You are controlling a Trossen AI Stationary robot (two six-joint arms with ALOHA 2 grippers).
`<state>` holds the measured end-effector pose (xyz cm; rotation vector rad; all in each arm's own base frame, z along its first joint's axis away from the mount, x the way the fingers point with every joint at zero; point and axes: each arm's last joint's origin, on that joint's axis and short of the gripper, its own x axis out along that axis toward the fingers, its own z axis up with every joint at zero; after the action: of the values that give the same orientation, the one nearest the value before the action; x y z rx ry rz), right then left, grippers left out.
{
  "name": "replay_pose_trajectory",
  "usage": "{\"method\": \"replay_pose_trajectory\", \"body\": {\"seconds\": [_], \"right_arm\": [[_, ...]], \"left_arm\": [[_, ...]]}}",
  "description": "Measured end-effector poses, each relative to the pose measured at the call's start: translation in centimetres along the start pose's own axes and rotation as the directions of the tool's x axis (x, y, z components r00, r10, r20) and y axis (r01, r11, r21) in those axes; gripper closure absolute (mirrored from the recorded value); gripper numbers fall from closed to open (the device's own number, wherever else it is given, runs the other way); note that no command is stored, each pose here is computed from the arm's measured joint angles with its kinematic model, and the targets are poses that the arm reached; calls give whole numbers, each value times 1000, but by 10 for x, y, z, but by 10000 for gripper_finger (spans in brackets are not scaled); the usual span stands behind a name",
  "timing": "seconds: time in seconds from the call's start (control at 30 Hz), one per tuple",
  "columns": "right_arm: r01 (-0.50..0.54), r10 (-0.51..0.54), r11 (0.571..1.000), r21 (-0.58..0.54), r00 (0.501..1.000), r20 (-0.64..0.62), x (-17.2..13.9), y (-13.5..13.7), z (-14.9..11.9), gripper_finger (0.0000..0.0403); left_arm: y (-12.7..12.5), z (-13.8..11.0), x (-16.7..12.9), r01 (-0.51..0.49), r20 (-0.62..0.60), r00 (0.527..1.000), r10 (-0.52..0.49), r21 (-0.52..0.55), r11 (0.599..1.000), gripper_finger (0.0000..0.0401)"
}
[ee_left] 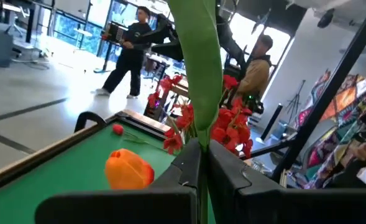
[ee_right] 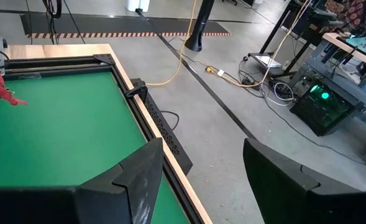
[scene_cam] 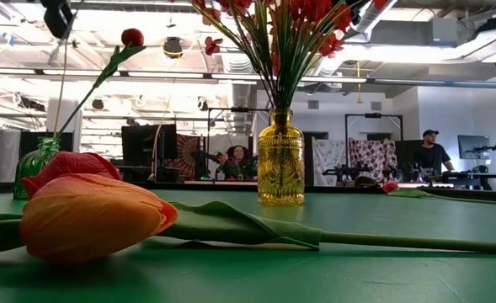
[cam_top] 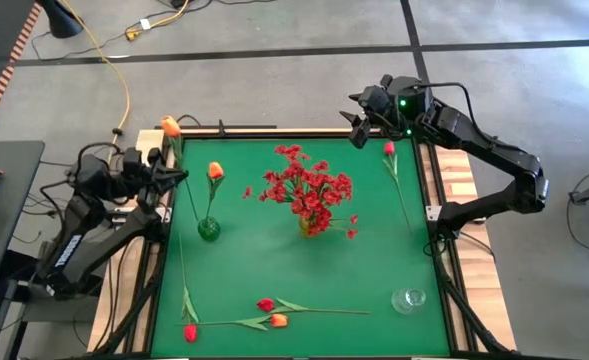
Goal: Sort flowers into vase by color
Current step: Put the top orange flower into the green vase
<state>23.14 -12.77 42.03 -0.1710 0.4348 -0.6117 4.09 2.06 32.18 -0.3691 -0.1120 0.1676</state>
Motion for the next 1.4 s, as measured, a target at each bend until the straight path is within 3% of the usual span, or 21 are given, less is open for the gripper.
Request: {"method": "replay_pose_trajectory", "body": {"seconds": [0.5, 0.7, 0.83, 1.4], "right_arm": [[8, -8, 1000, -7, 1000, -2, 0, -2, -1, 154], [8, -8, 1000, -7, 1000, -2, 0, -2, -1, 154], [8, -8, 1000, -7, 1000, -2, 0, -2, -1, 154], [9, -9, 1000, -3, 1000, 2, 0, -2, 0, 154]], "left_arm": [[10, -17, 10, 119, 52, 992, -117, -46, 992, 401], [6, -20, 11, 171, 23, 985, -173, 62, 983, 401], [8, -26, 12, 155, -29, 988, -152, 138, 978, 401], [7, -31, 13, 195, -77, 980, -185, 162, 967, 401]]}}
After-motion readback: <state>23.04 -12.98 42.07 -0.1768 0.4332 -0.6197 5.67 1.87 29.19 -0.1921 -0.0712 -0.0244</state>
